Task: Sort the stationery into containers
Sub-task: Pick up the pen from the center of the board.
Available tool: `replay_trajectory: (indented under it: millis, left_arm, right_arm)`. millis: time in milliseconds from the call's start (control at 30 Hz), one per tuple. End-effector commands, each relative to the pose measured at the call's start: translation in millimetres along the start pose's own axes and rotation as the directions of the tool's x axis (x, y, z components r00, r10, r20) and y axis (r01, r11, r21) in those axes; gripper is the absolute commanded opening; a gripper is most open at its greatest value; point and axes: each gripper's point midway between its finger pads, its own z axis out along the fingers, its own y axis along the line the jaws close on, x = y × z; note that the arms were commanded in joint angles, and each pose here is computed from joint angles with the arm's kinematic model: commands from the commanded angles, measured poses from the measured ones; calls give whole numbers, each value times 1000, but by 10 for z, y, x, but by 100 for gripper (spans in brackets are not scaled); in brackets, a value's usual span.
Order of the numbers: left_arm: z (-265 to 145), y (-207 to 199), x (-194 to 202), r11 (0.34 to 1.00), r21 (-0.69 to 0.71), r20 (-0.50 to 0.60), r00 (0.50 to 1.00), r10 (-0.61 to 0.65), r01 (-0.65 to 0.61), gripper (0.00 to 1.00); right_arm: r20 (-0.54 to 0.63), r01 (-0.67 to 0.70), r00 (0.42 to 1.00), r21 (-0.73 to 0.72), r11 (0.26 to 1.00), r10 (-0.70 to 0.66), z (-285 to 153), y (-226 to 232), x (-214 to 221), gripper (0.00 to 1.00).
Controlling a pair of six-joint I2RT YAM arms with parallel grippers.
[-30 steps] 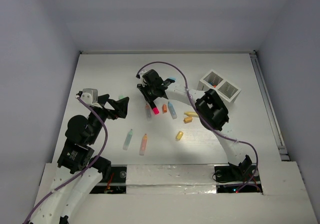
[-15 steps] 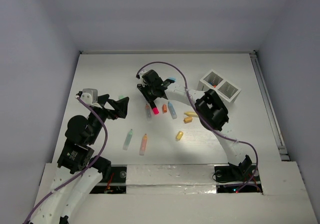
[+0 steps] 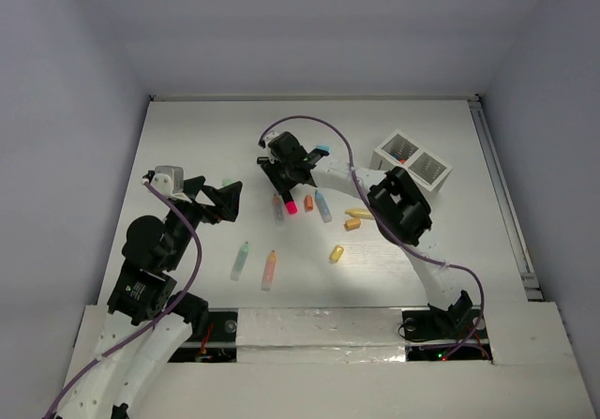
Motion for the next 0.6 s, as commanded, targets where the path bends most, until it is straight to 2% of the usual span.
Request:
replay_trajectory:
  millis: [0,167,300,333,433,567]
  left_arm:
    - [-32,-95,-266,999,34,80,997,-11,8,99]
    - [-32,-96,-266,999,34,80,997,-12,9,99]
    - [-32,-96,-266,999,34,80,997,-12,9,99]
    - [-35,-97,-273,999,35,83,996,-11,8,99]
    - [-31,-97,-269,999,35,82,997,-12,9,99]
    - [-35,-94,-270,999,33,82,997,-12,10,99]
  right_arm:
    - [-35,-14,999,36,999,15,-158,-50,73,53]
    - [-46,-37,998,-2,999,37,-151,28,111,41]
    - [-46,-43,998,8,999,43,-137,16,115,23]
    - [-37,-45,998,19,999,45,-151,-5,94,21]
    - [13,-57,998,40,998,56,-191,-46,-37,13]
    - [140,-116,984,58,992,107,-403,-100,-403,5]
